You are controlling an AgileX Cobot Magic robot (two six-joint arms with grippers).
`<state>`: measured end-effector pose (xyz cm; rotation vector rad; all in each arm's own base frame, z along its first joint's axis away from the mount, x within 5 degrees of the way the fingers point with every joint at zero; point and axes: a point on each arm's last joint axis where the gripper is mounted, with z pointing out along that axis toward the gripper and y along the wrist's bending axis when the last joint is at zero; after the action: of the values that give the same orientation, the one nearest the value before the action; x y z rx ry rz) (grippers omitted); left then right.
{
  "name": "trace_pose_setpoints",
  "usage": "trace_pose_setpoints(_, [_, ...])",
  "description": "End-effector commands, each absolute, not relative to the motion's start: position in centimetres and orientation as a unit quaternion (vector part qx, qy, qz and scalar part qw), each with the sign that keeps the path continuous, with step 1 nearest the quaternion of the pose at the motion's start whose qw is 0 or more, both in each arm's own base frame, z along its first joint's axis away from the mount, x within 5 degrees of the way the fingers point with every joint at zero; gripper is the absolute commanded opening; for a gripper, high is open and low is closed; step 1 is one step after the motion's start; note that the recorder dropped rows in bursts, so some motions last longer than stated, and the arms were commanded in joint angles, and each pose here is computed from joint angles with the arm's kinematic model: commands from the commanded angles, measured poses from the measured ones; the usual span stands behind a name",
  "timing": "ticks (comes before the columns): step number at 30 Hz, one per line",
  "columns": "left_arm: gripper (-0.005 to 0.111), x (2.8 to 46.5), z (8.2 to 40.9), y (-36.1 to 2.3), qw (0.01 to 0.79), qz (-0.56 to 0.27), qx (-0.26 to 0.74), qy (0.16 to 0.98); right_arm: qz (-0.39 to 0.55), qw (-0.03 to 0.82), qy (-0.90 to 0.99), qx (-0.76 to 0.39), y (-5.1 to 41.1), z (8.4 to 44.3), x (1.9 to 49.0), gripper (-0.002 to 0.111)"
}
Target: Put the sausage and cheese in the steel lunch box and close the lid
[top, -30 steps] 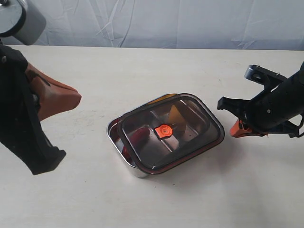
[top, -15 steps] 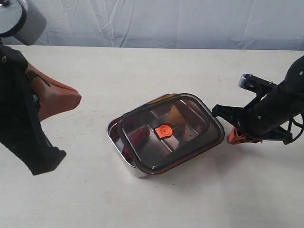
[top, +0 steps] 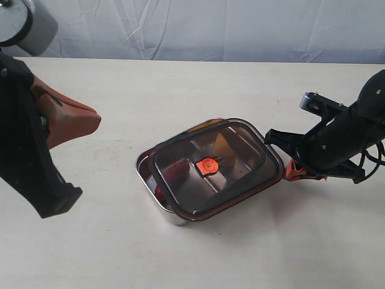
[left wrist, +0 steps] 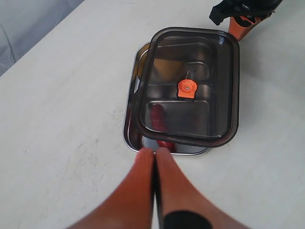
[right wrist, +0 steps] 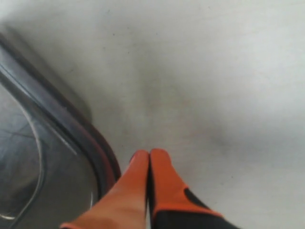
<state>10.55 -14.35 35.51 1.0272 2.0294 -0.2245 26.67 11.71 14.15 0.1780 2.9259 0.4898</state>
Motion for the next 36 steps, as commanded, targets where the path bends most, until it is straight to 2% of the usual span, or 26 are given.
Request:
trace_pose_setpoints(1, [0.0, 10.6, 35.5, -14.4, 0.42, -0.084, 0.411, 0.805, 0.166, 0.086, 0.981, 0.061, 11.7, 14.2, 26.8, -0.001])
trace_pose_setpoints(16, [0.0, 10.6, 35.5, -14.4, 0.42, -0.084, 0.411, 0.805, 0.18, 0.087, 0.978, 0.064, 12.0, 14.4, 26.9, -0.001])
trace_pose_setpoints(25, [0.0, 10.6, 35.5, -14.4, 0.42, -0.084, 0.411, 0.805, 0.197, 0.098, 0.974, 0.048, 12.8, 16.2, 28.3, -0.001])
trace_pose_setpoints(36, [0.0, 10.6, 35.5, -14.4, 0.42, -0.083, 0.411, 0.805, 0.197, 0.094, 0.975, 0.042, 12.8, 16.4, 28.4, -0.001])
